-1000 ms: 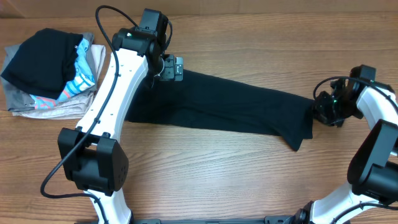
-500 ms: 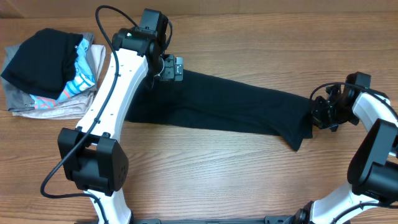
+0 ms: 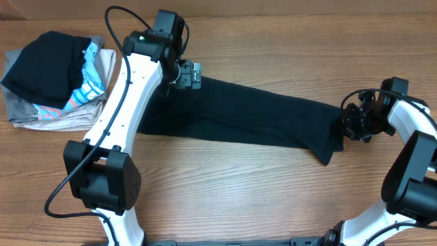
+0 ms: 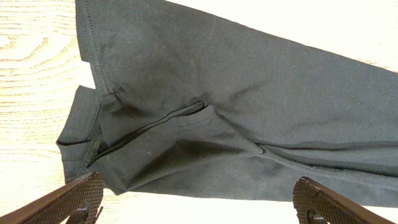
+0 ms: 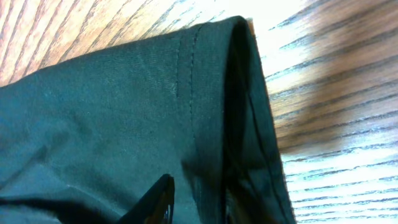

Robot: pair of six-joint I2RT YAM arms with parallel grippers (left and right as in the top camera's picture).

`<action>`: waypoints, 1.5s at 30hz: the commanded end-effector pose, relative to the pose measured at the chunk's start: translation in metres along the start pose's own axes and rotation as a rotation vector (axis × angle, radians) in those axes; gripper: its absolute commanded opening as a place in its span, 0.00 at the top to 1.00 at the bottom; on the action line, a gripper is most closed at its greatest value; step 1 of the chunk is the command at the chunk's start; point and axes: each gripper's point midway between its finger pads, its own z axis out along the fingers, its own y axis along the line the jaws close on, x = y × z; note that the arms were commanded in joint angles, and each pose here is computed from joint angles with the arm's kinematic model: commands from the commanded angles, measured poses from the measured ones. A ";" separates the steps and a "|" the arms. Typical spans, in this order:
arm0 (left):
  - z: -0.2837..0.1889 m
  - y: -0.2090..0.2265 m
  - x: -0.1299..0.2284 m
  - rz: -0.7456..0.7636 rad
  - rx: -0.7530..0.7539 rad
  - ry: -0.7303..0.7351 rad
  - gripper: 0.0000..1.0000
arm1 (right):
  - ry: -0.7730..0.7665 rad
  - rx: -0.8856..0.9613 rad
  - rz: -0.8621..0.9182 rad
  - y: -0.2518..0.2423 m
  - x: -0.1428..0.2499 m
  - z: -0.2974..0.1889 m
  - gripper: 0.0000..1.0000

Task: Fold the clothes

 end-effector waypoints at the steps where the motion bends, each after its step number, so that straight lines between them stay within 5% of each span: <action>1: 0.007 0.003 0.002 -0.005 -0.014 0.014 0.00 | -0.022 -0.022 -0.030 0.012 -0.009 -0.004 0.69; 15: 0.007 0.003 0.002 -0.005 -0.014 0.015 0.00 | -0.041 0.048 -0.047 0.014 -0.019 -0.016 0.59; 24: 0.007 0.003 0.002 -0.005 -0.014 0.014 0.00 | 0.034 0.179 0.089 -0.009 0.002 -0.021 0.57; 45: 0.007 0.003 0.002 -0.005 -0.014 0.014 0.00 | 0.093 0.140 0.117 -0.015 0.029 0.003 0.58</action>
